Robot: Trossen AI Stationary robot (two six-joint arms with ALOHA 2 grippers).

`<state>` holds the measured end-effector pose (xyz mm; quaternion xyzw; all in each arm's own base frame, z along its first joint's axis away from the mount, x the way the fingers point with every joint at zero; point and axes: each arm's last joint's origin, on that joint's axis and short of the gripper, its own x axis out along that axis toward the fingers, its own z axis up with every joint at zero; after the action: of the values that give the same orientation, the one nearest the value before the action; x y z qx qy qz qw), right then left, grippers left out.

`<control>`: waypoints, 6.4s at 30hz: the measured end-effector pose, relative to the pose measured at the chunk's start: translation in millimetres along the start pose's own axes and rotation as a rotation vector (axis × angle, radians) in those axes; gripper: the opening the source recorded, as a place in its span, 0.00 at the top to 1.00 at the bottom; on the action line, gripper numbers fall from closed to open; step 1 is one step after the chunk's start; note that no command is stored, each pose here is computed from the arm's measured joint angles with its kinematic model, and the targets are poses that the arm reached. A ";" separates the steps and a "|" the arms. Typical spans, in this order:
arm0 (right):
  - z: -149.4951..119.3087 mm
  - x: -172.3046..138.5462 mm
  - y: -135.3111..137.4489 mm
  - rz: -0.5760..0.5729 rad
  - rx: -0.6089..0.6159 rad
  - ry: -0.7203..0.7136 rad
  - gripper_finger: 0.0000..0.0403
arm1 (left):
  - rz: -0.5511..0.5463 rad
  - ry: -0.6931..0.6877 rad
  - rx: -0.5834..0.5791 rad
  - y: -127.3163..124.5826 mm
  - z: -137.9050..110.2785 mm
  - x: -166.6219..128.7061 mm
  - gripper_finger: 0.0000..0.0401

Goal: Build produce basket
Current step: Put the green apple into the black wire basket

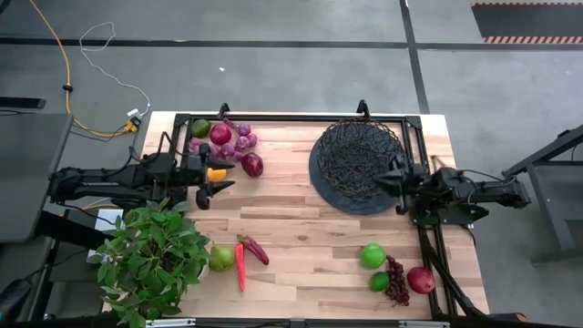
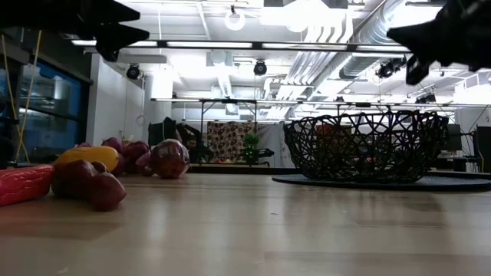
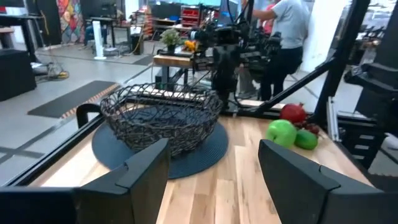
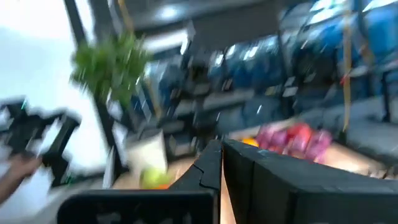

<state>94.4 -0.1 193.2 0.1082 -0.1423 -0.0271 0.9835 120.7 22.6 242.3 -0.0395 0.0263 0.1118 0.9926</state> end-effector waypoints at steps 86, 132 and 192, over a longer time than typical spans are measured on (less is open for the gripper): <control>-25.9 75.3 163.1 -0.589 0.435 1.571 0.16 | 0.020 -0.002 -0.056 0.6 -0.1 -0.2 0.41; -31.1 106.4 189.0 -0.631 0.191 1.582 0.02 | 0.019 0.003 -0.052 0.6 -0.6 -0.1 0.41; -75.8 81.6 168.0 -0.713 0.317 1.518 0.16 | 0.016 0.003 -0.052 0.5 -0.6 -0.2 0.41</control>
<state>198.0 172.4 181.6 0.2715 0.5959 -0.2350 0.7183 120.4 23.1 241.7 -0.0655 0.0250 0.1204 0.9903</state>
